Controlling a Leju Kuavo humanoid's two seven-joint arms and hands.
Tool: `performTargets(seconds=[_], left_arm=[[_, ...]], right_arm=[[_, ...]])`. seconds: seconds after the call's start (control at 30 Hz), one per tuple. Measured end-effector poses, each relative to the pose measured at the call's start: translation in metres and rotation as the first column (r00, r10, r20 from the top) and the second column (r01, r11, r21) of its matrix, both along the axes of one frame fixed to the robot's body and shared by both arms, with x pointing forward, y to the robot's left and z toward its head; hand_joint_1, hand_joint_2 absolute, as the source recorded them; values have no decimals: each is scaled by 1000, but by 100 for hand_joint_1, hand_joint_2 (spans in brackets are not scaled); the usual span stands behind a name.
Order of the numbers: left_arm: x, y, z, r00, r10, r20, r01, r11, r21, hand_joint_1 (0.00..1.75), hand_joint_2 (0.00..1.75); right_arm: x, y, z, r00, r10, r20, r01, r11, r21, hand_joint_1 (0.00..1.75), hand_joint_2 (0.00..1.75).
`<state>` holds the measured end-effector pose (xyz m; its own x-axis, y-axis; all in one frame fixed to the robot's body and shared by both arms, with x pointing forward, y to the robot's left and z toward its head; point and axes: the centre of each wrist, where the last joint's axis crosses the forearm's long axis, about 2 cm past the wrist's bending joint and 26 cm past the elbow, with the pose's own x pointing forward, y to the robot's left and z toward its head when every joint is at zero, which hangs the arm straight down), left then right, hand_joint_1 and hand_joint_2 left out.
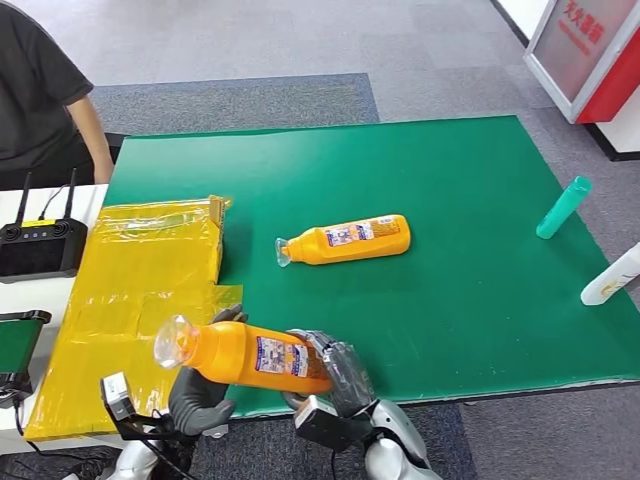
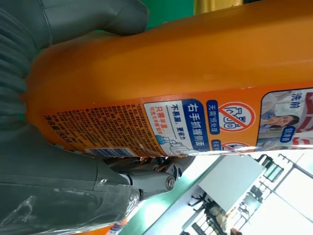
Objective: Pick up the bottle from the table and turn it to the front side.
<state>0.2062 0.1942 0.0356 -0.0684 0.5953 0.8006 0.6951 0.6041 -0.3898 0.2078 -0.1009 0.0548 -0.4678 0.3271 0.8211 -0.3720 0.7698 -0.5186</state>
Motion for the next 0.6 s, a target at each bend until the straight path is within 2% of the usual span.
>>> performTargets(seconds=[0.5,0.53,0.6], left_arm=[[6,2,11,998,57,41,-58,998,10,3,175],[6,1,11,998,57,42,-57,998,11,28,175],[6,1,11,998,55,43,-56,998,17,110,175]], right_arm=[[-11,0,-20,999,11,-40,-12,999,-33,175,175],[-11,0,-20,999,11,-41,-13,999,-33,175,175],[-11,0,-20,999,11,-43,-13,999,-32,175,175]])
